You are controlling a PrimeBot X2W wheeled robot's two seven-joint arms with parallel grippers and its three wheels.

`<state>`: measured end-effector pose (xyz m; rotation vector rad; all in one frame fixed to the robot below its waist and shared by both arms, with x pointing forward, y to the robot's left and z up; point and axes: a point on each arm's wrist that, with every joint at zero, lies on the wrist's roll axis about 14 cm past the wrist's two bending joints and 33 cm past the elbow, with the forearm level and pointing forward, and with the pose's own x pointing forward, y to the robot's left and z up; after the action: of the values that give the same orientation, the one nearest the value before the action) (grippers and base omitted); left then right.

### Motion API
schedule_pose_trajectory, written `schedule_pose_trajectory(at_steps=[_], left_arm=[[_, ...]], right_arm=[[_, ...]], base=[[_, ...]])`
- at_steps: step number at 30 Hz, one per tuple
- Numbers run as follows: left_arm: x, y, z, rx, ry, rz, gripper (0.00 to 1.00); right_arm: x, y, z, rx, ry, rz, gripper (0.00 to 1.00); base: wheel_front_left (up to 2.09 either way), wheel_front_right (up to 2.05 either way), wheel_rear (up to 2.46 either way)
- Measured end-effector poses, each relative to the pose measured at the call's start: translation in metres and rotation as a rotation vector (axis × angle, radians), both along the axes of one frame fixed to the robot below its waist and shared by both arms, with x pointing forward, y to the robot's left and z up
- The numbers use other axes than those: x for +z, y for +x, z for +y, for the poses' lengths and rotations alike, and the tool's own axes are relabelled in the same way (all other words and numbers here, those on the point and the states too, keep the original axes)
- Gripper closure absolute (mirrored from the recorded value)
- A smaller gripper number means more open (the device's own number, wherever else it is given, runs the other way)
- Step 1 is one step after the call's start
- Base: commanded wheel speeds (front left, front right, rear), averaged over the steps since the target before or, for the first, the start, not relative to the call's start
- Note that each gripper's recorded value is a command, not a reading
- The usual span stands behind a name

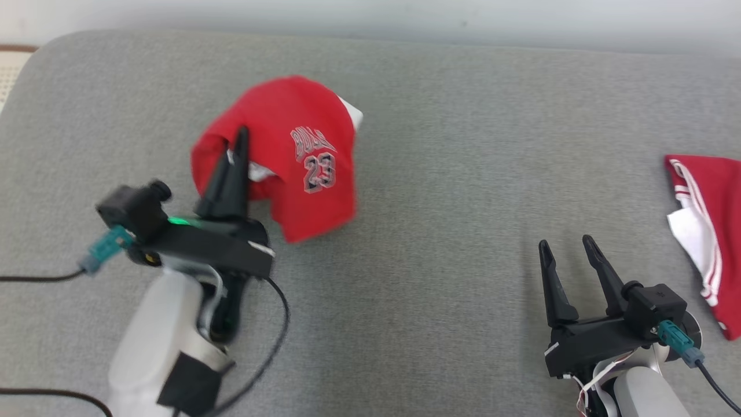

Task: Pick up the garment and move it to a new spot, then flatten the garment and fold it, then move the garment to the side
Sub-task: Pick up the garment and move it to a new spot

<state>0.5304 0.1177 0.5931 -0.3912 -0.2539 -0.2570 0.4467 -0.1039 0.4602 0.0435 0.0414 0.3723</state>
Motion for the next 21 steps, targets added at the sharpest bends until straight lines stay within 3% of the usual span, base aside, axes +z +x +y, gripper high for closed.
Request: schedule_pose_trajectory(at_steps=[8, 13, 14, 15, 16, 21], left_arm=[[0.012, -0.035, -0.086, -0.256, -0.152, -0.005, 1.00], [-0.016, -0.057, -0.126, -0.347, -0.150, 0.090, 1.00], [-0.025, -0.060, -0.129, -0.350, -0.141, 0.118, 0.61], [-0.035, -0.065, -0.134, -0.359, -0.127, 0.144, 0.09], [-0.047, -0.071, -0.139, -0.373, -0.089, 0.170, 0.00], [-0.091, -0.096, -0.137, -0.352, 0.041, 0.270, 0.00]], right_arm=[[0.009, -0.012, -0.020, -0.059, 0.000, -0.009, 0.00], [0.014, -0.018, -0.035, -0.103, 0.000, -0.015, 0.00], [0.015, -0.019, -0.038, -0.112, 0.000, -0.018, 0.00], [0.016, -0.020, -0.040, -0.117, -0.001, -0.020, 0.00], [0.018, -0.021, -0.042, -0.123, 0.000, -0.025, 0.00], [0.027, -0.031, -0.044, -0.138, 0.010, -0.043, 0.00]], base=[[0.00, 0.00, 0.00], [0.00, 0.00, 0.00], [0.00, 0.00, 0.00], [0.00, 0.00, 0.00], [0.00, 0.00, 0.00], [0.00, 0.00, 0.00]])
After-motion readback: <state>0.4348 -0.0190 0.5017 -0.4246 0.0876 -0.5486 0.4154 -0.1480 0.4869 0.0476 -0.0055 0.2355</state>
